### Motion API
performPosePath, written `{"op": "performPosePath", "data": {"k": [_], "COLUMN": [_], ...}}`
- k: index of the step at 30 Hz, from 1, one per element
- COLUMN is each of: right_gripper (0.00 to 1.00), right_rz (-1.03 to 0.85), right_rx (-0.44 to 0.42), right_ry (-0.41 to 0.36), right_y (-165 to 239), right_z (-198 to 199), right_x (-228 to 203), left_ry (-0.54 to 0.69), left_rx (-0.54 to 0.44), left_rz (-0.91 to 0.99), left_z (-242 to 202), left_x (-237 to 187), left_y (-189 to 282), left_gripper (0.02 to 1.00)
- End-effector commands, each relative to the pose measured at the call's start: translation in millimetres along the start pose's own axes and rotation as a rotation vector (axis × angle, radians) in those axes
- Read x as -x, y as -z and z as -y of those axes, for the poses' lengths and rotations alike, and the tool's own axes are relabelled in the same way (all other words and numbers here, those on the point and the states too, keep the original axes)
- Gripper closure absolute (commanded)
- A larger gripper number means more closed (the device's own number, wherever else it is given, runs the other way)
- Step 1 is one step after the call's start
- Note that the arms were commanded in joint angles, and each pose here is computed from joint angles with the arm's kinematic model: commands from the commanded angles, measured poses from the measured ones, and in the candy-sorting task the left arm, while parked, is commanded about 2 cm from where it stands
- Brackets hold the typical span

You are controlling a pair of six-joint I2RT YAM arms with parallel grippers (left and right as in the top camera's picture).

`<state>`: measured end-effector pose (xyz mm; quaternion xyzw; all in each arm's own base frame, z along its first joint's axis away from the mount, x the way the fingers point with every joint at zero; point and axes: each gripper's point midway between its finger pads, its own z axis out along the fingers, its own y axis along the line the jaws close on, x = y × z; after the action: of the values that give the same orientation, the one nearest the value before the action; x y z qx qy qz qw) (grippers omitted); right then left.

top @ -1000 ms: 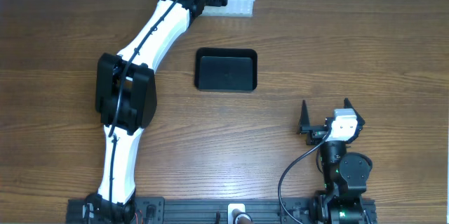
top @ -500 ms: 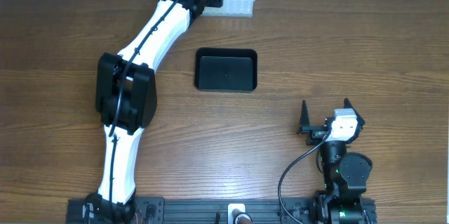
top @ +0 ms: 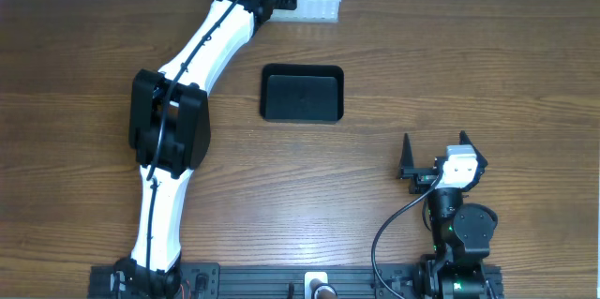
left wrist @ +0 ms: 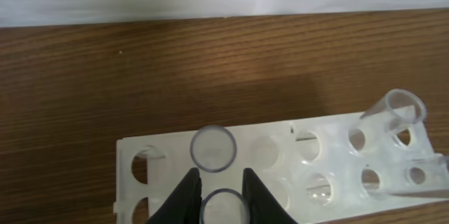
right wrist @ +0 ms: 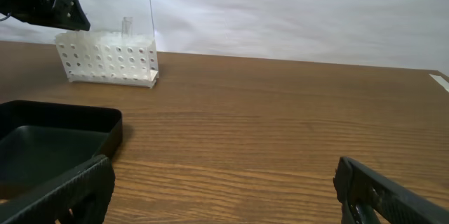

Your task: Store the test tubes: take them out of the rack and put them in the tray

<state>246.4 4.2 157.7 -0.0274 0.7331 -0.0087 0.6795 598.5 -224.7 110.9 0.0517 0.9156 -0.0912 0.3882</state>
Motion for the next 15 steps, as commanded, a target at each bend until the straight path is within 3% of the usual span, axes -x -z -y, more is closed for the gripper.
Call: {"op": "performPosePath", "data": {"k": [1, 15], "right_gripper": [0.009, 0.009], "right_rz": [0.000, 0.000], "right_rx": [-0.016, -0.016], "right_ry": [-0.007, -0.007], "right_y": [0, 0], "right_z": [3, 3], "right_x": [-1, -2], "left_ry": [0.006, 0.004], "left_rx": [-0.005, -0.011], "left_rz": [-0.008, 0.017], "left_z": [0, 6], "left_x": [-2, 13], "left_y": [-6, 6], "left_gripper": [0.875, 0.897]}}
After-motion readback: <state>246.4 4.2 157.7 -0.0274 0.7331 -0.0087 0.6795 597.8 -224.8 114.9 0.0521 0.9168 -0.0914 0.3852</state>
